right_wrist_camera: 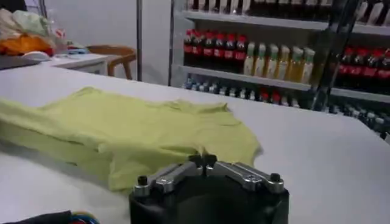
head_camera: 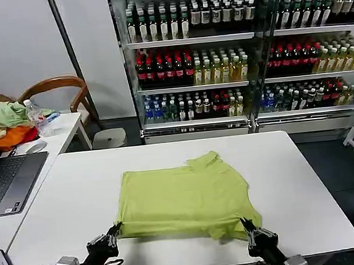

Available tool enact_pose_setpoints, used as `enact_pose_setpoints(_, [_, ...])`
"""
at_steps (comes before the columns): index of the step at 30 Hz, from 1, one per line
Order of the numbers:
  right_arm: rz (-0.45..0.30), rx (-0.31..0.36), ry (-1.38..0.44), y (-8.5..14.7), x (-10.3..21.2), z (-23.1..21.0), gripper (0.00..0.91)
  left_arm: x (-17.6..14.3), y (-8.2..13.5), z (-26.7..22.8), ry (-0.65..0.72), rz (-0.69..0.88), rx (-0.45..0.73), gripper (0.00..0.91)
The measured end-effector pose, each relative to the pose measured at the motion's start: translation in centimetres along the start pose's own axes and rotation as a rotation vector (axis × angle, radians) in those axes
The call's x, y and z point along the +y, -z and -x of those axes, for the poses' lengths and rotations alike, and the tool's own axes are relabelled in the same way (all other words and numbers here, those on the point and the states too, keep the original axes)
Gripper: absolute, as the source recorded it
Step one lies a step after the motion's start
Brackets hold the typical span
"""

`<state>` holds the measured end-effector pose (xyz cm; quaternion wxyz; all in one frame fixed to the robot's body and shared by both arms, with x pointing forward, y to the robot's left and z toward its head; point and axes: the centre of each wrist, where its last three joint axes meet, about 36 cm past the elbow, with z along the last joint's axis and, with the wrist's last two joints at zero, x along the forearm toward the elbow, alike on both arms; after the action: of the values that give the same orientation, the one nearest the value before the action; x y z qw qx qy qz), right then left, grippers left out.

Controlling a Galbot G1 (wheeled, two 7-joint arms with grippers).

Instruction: Fold and organize the clothes.

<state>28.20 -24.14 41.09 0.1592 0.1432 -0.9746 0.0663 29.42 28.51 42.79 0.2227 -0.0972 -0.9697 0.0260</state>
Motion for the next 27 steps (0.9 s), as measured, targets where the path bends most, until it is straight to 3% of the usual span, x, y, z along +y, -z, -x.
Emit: enact_pose_setpoints(27, [0.007,0.023,-0.03,-0.8,-0.7,6.5,0.0,2.8,0.2,8.0,-0.03,0.008,-0.012,0.05])
